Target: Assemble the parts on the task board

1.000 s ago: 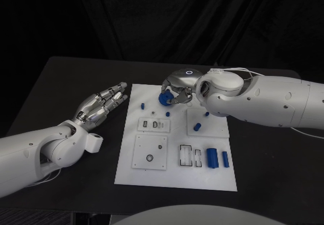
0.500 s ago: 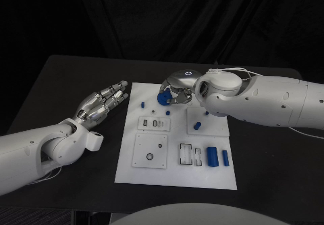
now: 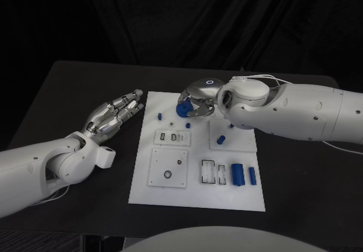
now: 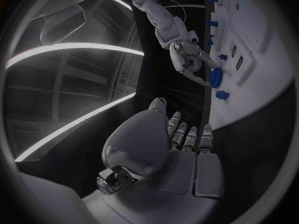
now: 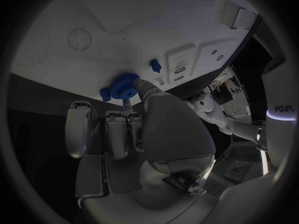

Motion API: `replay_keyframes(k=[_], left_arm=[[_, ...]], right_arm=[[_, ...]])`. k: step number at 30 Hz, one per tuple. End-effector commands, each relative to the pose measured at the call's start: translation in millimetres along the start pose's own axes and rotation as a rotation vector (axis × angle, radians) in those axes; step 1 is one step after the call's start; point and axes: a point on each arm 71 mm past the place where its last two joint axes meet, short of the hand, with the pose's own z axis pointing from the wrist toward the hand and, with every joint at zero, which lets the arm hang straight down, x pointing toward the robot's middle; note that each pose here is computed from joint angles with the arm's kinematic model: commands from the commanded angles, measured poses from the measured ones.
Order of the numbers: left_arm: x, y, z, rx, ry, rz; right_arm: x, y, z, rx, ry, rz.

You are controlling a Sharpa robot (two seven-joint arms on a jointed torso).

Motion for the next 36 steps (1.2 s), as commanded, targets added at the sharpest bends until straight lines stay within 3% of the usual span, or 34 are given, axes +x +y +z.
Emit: replay_keyframes(k=[1,25,36], left_arm=[[1.7,-9.5,-0.2,0.140,0.010,-0.014],[0.7,-9.4,-1.3,0.137,0.010,-0.015],[-0.5,-9.8,-2.7,0.136,0.007,-0.014]], right_arm=[[2.2,-2,-1.2,0.005,0.007,-0.004],[6.8,-23,-11.1,0.076,0.026,-0.003],[5.2,-33,-21.4,0.078,-0.023,0.009]])
